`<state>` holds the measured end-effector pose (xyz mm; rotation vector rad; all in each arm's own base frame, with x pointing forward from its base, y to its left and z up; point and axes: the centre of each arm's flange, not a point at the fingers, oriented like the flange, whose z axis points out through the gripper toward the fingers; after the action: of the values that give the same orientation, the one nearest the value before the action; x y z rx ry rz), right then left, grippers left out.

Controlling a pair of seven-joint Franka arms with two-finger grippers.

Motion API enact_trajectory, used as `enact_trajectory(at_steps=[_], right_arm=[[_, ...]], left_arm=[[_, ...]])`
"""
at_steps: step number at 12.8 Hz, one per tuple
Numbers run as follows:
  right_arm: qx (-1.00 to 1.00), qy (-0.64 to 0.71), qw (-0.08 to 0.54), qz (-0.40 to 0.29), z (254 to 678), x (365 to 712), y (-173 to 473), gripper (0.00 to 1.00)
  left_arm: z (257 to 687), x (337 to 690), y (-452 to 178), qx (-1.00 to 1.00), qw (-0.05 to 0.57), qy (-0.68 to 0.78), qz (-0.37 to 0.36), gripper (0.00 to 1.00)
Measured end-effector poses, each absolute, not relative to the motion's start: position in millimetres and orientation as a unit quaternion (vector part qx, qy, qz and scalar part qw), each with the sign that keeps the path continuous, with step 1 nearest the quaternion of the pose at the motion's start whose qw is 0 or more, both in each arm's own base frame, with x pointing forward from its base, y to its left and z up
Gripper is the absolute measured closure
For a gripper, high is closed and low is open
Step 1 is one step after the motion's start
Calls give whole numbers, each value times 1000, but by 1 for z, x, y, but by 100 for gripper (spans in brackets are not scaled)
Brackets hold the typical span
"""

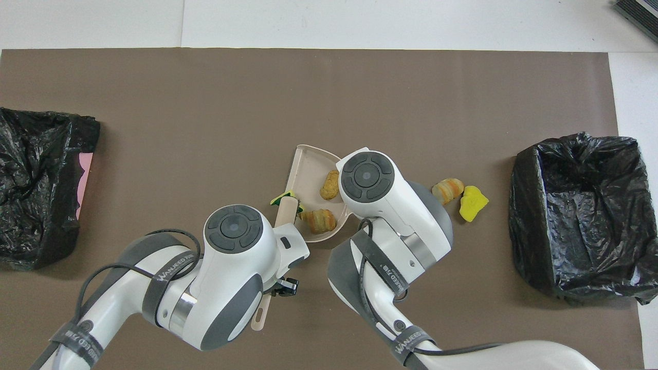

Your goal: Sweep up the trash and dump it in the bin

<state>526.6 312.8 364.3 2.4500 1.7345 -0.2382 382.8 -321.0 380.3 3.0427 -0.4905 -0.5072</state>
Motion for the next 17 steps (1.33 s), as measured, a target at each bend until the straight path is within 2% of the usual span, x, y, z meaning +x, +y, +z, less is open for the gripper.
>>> enact_trajectory(at_steps=[6, 9, 13, 17], right_arm=[[841, 533, 61, -67, 357, 513, 331, 69], [855, 510, 57, -66, 357, 507, 338, 69], [866, 492, 53, -67, 356, 504, 340, 69], [867, 492, 52, -62, 361, 507, 339, 69]], left_arm=[[375, 337, -346, 973, 18, -130, -190, 74], [379, 306, -346, 967, -4, -132, -216, 74], [385, 286, -336, 956, -31, -136, -260, 74], [378, 266, -332, 963, -57, -96, -246, 74]])
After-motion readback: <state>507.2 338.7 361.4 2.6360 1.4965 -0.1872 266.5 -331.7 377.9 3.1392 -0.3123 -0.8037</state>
